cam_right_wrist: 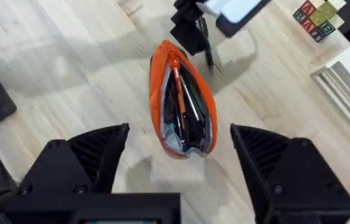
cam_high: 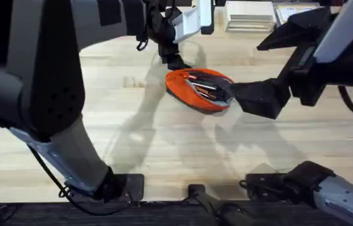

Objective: Unzip the bag, pick up the pens from the table one at a time and place them inside, then zip the bag closed.

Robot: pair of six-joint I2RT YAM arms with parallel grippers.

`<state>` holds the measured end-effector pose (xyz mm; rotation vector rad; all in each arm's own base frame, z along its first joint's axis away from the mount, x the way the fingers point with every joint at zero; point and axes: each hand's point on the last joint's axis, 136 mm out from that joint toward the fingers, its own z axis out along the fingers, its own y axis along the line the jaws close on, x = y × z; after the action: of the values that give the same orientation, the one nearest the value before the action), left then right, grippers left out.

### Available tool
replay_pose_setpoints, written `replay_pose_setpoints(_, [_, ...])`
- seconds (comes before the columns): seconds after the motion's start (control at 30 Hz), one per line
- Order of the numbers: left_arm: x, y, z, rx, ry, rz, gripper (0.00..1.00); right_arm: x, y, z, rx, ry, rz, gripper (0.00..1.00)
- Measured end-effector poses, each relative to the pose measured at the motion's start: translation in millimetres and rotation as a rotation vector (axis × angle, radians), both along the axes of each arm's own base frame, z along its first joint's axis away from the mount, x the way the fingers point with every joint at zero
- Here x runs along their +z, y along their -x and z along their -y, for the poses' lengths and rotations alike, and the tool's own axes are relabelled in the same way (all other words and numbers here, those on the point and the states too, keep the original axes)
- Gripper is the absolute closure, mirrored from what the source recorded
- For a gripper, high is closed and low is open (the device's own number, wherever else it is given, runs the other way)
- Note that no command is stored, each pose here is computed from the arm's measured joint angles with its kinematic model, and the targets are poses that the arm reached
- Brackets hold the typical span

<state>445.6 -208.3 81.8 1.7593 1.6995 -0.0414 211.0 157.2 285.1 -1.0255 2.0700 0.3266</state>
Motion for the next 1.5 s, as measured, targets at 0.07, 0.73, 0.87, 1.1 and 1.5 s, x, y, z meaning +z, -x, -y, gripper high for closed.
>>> replay_pose_setpoints(0.07, [-0.4,-3.0,-6.8,0.025,0.000,-0.004,0.010,0.0,0.0,0.0,-0.002,-0.002,-0.002,0.003])
replay_pose_setpoints(0.73, [-35.4,2.1,-17.4,0.143,0.110,-0.228,0.167,0.1,-0.1,0.0,-0.005,-0.004,-0.004,0.004])
replay_pose_setpoints(0.87, [-37.0,6.6,-15.6,0.138,0.119,-0.253,0.334,0.4,-0.3,-0.2,-0.005,-0.005,-0.002,0.004])
replay_pose_setpoints(1.1, [-40.9,12.5,-12.1,0.130,0.119,-0.279,0.745,0.4,-0.3,-0.2,-0.005,-0.005,-0.002,0.003])
replay_pose_setpoints(1.5, [-41.2,17.8,-10.3,0.122,0.127,-0.304,0.951,0.5,-0.4,-0.2,-0.005,-0.005,-0.002,0.003])
